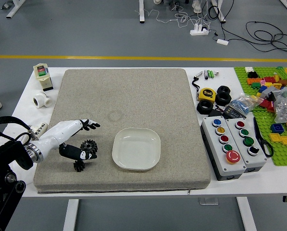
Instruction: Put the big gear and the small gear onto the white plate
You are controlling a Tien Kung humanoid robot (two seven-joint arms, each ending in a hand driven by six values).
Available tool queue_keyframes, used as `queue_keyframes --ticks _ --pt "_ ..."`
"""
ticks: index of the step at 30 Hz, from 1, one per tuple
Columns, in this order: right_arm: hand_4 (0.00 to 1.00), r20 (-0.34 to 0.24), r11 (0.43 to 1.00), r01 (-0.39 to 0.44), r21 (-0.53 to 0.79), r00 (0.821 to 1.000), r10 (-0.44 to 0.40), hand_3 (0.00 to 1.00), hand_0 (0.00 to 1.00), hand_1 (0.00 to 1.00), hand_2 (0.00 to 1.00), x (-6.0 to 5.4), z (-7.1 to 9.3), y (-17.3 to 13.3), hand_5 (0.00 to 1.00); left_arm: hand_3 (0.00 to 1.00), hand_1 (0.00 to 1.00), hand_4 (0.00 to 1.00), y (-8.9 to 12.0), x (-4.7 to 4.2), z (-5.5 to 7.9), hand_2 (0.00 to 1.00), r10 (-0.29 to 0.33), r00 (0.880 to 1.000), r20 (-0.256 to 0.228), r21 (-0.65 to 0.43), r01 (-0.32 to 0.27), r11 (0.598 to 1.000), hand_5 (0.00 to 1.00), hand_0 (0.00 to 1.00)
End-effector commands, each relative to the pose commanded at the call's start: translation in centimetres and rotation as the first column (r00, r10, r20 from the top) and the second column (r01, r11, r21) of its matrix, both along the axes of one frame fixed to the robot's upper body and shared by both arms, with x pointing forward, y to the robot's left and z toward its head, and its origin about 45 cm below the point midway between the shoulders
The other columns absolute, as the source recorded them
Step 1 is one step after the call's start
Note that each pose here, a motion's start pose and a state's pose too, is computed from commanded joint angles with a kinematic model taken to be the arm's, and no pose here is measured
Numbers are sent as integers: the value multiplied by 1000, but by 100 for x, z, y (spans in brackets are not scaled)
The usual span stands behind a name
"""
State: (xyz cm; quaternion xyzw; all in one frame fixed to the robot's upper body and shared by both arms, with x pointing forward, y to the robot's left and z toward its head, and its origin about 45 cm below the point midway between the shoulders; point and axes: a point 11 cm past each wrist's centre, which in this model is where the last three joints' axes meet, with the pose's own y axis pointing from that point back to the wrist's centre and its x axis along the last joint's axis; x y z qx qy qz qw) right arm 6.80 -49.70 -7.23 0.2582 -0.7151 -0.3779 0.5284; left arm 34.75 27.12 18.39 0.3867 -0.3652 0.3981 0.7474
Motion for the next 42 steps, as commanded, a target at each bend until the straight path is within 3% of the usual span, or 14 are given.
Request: queue_keyframes --ticks 12,13,18,19,24,25,26,30,31,36,37,42 --pt "759 -8 1000 -4 0 1000 4 564 600 609 696 -26 -5 1 714 819 702 939 43 18 -129 743 39 999 -8 16 -39 999 230 634" --pt "759 -8 1000 -4 0 1000 4 564 600 609 696 -30 -5 0 714 747 671 889 60 25 -136 717 47 999 -5 18 -47 999 182 580" --pt "759 -11 1000 -5 -1 1000 5 564 600 609 696 -42 -6 -3 714 747 671 889 81 37 -159 717 56 998 -7 28 -55 998 182 580" --pt "759 -11 1000 -5 -1 1000 5 564 600 609 696 -42 -5 -4 714 632 564 666 82 38 -161 581 56 998 -8 29 -55 998 66 449" --pt "759 -11 1000 -3 0 1000 3 564 600 609 696 -46 -7 -2 714 632 564 666 77 36 -202 581 46 998 -33 43 -45 998 66 449" --pt "759 -10 1000 -3 0 1000 3 564 600 609 696 -43 -7 -2 714 603 514 587 79 38 -206 535 47 998 -34 45 -46 998 39 402" --pt "759 -10 1000 -4 0 1000 4 564 600 609 696 -42 -6 -2 714 603 514 587 80 40 -207 535 48 998 -34 46 -46 998 39 402" --pt "759 -9 1000 -3 0 1000 3 564 600 609 696 -37 -6 -1 714 603 514 587 84 54 -180 535 59 998 -4 46 -59 997 39 402" --pt "759 -8 1000 -3 0 1000 3 564 600 609 696 -35 -6 -1 714 548 416 455 83 60 -171 472 61 998 3 46 -61 997 2 337" --pt "759 -6 1000 -2 0 1000 2 564 600 609 696 -25 -4 0 714 548 416 455 86 78 -146 472 63 998 25 44 -64 997 2 337" --pt "759 -6 1000 -2 0 1000 2 564 600 609 696 -24 -4 0 714 516 360 336 86 79 -143 413 63 998 28 43 -64 997 2 326" --pt "759 -4 1000 -1 0 1000 1 564 600 609 696 -20 -3 -1 714 516 360 336 68 95 -81 413 63 996 66 35 -65 997 2 326"
